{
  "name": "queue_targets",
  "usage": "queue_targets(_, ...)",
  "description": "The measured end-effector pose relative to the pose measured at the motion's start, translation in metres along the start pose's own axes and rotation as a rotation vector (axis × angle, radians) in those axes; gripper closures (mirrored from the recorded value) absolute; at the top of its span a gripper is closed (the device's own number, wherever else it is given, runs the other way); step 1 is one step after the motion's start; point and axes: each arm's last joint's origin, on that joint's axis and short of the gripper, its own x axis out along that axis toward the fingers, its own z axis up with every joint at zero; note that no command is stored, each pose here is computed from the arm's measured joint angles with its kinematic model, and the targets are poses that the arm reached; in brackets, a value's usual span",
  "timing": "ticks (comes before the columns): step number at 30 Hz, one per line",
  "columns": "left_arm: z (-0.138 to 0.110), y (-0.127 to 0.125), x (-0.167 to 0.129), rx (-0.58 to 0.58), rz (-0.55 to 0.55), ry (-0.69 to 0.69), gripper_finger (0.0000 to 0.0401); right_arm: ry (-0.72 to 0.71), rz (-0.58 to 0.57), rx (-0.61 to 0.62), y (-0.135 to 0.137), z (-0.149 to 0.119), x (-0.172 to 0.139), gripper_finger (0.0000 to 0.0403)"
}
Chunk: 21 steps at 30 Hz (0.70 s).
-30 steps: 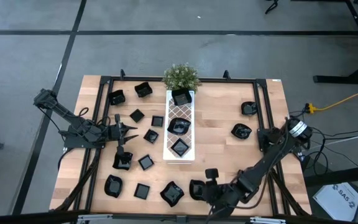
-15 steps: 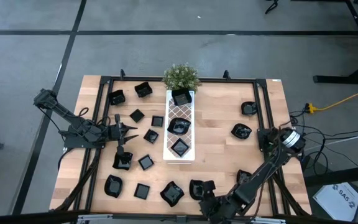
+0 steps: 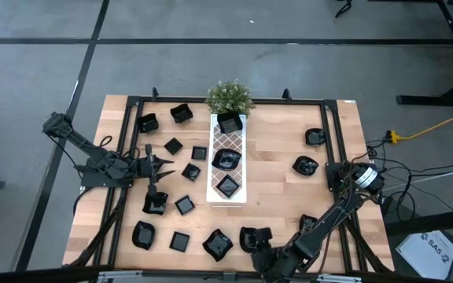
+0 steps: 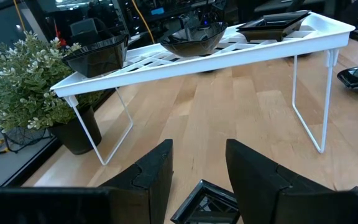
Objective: Pick & Place Mini shaped plates
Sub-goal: Stack the leaf shape plate on top of the leaf shape plate on the shelf
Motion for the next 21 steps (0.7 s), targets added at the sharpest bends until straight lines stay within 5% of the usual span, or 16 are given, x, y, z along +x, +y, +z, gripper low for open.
queue_targets(21,0.000,0.000,0.000,0.000,0.000,0.000,0.0258,0.051,-0.115,0.021,-0.012,-0.007,0.016,0.0249)
